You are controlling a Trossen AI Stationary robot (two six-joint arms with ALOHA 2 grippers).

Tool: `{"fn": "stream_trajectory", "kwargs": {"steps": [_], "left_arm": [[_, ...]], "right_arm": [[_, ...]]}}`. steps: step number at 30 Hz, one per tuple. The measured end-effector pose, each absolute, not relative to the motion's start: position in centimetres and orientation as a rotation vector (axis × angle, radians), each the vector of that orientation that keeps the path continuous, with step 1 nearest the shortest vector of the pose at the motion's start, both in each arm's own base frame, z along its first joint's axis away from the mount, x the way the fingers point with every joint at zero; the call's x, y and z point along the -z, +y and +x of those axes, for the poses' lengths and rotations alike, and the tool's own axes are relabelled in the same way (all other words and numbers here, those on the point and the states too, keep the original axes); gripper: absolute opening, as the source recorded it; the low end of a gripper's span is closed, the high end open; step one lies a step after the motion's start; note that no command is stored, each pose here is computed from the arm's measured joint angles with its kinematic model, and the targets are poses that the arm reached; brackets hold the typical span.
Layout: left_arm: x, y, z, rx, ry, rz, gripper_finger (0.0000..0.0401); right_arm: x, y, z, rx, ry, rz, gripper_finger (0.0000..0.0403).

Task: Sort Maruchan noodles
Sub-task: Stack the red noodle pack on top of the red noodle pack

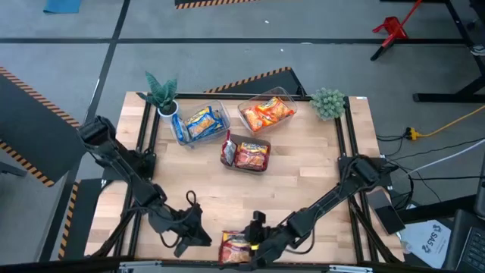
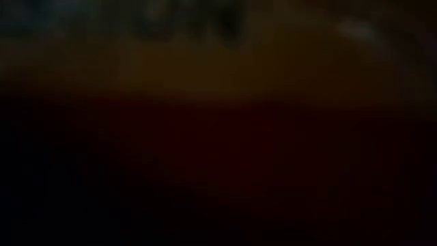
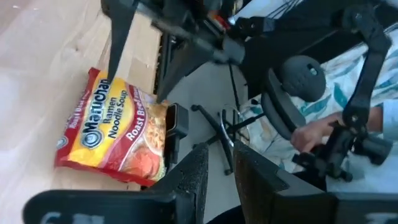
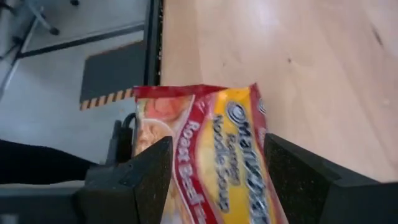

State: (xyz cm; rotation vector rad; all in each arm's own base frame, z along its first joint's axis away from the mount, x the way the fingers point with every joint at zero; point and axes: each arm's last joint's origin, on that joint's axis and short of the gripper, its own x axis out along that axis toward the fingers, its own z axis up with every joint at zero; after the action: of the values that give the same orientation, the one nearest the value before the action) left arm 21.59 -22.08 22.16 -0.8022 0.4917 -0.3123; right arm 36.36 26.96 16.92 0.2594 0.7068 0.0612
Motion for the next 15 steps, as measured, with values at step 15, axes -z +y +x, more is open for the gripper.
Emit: {"fn": "stream_trajectory", "kwargs": {"steps": [15], "left_arm": [[-21.5, -23.7, 20.9, 0.206, 0.367, -0.848, 0.0069]], "right_arm": [[-13.7, 25.8, 36.7, 0.18, 0.903, 0.216, 0.0239]]}}
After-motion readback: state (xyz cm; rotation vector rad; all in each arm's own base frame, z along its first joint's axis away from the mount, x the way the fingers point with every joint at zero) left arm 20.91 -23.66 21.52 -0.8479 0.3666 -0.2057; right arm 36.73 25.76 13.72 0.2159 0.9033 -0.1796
